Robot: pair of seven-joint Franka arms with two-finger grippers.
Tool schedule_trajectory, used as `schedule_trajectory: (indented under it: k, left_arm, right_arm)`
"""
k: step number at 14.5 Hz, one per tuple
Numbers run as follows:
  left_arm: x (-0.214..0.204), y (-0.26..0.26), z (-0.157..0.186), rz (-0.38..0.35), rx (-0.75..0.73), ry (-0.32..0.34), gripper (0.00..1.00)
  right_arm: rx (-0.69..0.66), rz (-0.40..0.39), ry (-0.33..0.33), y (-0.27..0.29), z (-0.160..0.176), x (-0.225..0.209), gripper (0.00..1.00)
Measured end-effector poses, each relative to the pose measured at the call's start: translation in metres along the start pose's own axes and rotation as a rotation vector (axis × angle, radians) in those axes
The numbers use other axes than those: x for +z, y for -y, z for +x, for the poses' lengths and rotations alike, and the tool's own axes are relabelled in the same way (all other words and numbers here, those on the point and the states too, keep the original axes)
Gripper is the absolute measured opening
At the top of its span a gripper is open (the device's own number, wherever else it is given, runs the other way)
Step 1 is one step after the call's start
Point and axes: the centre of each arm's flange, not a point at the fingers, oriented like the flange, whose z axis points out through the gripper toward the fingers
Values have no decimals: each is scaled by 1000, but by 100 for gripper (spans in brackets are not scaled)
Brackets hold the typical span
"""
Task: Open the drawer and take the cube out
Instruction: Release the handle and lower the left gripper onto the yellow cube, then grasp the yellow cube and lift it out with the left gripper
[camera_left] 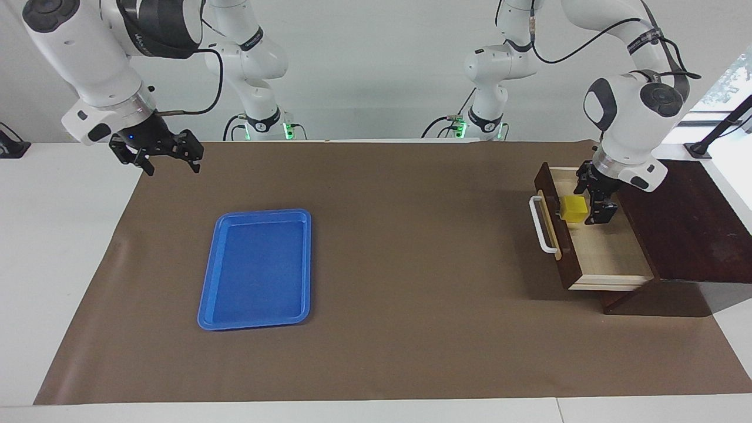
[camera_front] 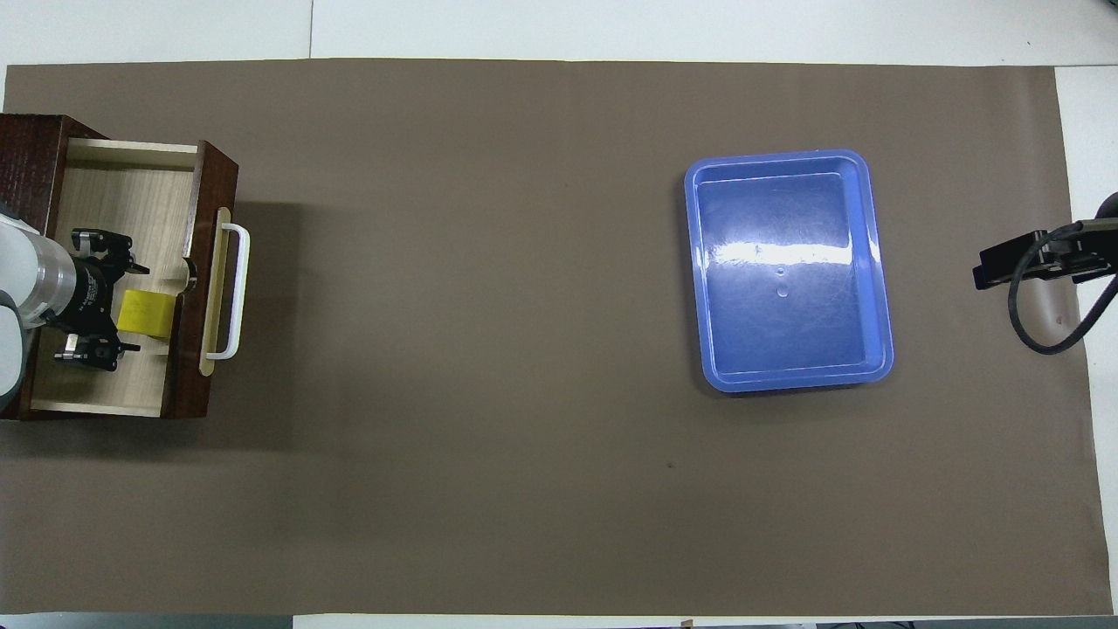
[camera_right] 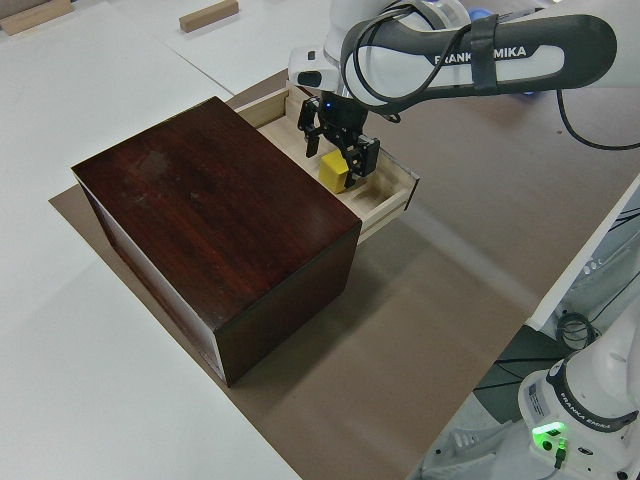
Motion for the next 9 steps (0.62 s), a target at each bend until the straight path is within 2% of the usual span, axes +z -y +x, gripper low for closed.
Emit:
schedule_trajectory:
  k: [1, 3, 4, 6, 9]
  left_arm:
    - [2, 0, -1, -4, -7, 1, 92]
    - [1, 0, 0, -12, -25, 6, 65]
    - [-2, -2, 1, -19, -31, 8, 56]
    - [-21, -8, 3, -37, -45, 16, 56]
    - [-90, -23, -6, -41, -57, 64, 56]
  right_arm:
    - [5, 0, 3, 0, -1, 2, 100]
    - [8, 1, 8, 1, -2, 3, 100]
    - [8, 1, 10, 1, -2, 4, 100]
    - [9, 1, 13, 1, -2, 6, 100]
    - [12, 2, 18, 1, -3, 8, 100]
